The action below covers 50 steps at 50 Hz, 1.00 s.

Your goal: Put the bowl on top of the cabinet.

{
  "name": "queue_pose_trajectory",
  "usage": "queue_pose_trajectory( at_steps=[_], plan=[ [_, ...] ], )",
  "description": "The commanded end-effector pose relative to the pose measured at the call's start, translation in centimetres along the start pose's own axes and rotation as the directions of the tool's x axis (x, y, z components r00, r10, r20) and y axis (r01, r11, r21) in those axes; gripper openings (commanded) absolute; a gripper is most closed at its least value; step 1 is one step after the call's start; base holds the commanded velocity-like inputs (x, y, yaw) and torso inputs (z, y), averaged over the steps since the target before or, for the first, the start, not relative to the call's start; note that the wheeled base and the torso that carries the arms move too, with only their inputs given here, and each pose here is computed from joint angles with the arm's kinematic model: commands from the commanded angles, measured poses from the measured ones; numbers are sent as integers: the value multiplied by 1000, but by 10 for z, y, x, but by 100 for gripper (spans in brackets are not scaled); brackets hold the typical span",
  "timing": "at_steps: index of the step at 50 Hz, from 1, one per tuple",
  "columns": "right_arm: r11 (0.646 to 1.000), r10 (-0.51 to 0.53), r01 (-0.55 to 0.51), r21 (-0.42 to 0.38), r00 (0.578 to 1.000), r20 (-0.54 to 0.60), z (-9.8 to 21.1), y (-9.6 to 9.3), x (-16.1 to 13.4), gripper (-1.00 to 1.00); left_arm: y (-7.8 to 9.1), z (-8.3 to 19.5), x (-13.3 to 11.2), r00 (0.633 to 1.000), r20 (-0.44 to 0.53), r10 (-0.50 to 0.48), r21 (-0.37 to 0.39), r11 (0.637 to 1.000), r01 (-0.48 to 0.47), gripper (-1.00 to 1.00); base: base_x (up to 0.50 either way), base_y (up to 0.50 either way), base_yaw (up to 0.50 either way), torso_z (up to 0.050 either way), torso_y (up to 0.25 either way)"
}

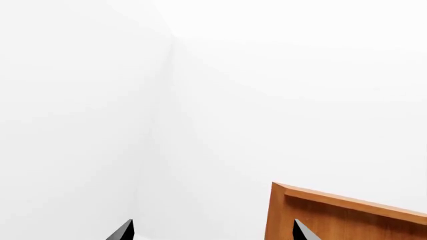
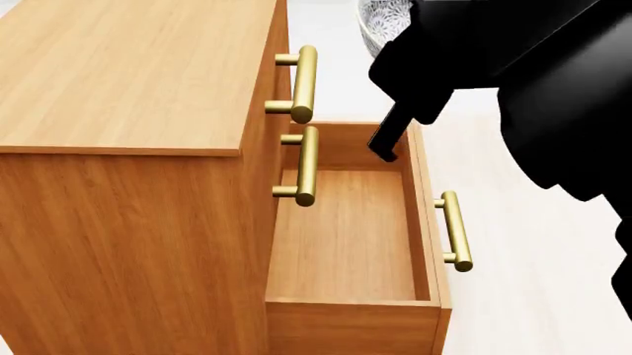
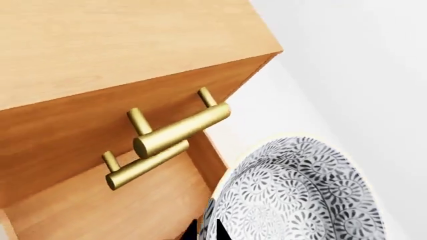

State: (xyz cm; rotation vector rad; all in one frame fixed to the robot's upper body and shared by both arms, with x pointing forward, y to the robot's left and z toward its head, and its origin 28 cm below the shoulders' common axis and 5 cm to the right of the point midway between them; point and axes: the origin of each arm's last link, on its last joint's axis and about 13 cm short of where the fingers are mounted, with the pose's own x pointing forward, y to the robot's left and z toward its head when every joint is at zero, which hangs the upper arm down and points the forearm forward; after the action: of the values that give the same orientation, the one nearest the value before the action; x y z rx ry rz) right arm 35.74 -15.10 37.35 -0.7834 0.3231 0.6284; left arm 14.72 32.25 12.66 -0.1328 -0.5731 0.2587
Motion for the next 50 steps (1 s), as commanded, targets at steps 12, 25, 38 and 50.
queue_pose_trajectory(
  at_steps=[12,25,38,50],
  plan=[
    [972,140,-112,-208,982,129,61,35,1,-100,2,1,-1,1000,12,12,0,1000,-12,100,0,0,0,0,0],
    [951,212,-159,-264,959,188,85,55,-3,-100,2,1,-1,1000,14,13,-4,1000,-13,100,0,0,0,0,1],
    [938,252,-186,-292,945,208,94,63,2,-100,2,1,0,1000,13,10,-3,1000,-10,100,0,0,0,0,0],
    [934,274,-203,-296,935,224,97,70,6,-100,2,1,-1,1000,14,8,-2,1000,-8,100,0,0,0,0,1]
  ],
)
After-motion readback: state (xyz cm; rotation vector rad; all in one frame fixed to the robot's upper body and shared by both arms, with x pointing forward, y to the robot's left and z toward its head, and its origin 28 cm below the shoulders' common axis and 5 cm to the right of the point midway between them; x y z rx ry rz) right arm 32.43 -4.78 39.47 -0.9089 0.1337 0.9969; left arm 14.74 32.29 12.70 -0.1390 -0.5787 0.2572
